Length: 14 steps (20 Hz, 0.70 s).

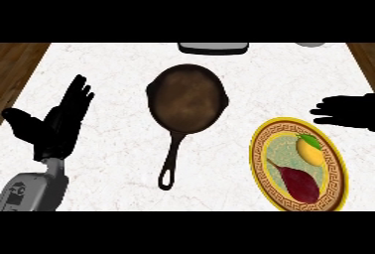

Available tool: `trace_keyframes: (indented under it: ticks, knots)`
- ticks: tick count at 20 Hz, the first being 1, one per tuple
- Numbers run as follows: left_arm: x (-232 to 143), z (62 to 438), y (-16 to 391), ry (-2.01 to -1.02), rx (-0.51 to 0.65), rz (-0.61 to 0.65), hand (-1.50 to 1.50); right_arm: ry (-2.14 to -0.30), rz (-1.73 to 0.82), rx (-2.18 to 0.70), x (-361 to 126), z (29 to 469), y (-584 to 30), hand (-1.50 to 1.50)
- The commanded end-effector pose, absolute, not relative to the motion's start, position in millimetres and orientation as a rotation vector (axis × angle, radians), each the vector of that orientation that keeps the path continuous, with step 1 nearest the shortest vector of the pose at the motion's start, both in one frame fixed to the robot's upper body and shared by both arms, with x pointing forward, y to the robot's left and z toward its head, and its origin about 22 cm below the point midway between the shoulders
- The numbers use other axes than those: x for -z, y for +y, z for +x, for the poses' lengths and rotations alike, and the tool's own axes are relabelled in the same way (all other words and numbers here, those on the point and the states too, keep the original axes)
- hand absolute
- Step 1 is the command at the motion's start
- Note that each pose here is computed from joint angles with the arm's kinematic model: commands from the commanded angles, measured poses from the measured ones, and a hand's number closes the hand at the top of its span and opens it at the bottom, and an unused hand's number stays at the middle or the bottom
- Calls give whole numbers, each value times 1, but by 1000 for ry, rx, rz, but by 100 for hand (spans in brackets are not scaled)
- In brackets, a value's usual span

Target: Pick the lemon from the plate and place it in the pan

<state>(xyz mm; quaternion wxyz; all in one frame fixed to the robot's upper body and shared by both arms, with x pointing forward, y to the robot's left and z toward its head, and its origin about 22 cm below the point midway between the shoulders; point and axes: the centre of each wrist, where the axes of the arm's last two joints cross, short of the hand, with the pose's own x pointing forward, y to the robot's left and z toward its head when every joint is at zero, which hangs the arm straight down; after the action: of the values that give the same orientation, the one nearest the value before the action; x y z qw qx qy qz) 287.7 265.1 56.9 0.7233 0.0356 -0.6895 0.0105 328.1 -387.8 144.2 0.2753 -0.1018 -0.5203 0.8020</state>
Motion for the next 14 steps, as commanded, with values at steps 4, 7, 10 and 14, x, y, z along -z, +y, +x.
trace_keyframes:
  ticks: [4,7,10,14]
  knots:
    - [-55,286,271,-1507,-43,78,0,-1342,-351,-2364,-135,332,-380,-150]
    - [-47,275,257,-1514,-39,93,0,-1369,-400,-2375,-139,313,-379,-150]
    - [-47,276,279,-1503,-43,105,0,-1398,-454,-2337,-129,307,-379,-150]
    - [-60,280,261,-1514,-46,92,0,-1444,-357,-2298,-115,307,-370,-150]
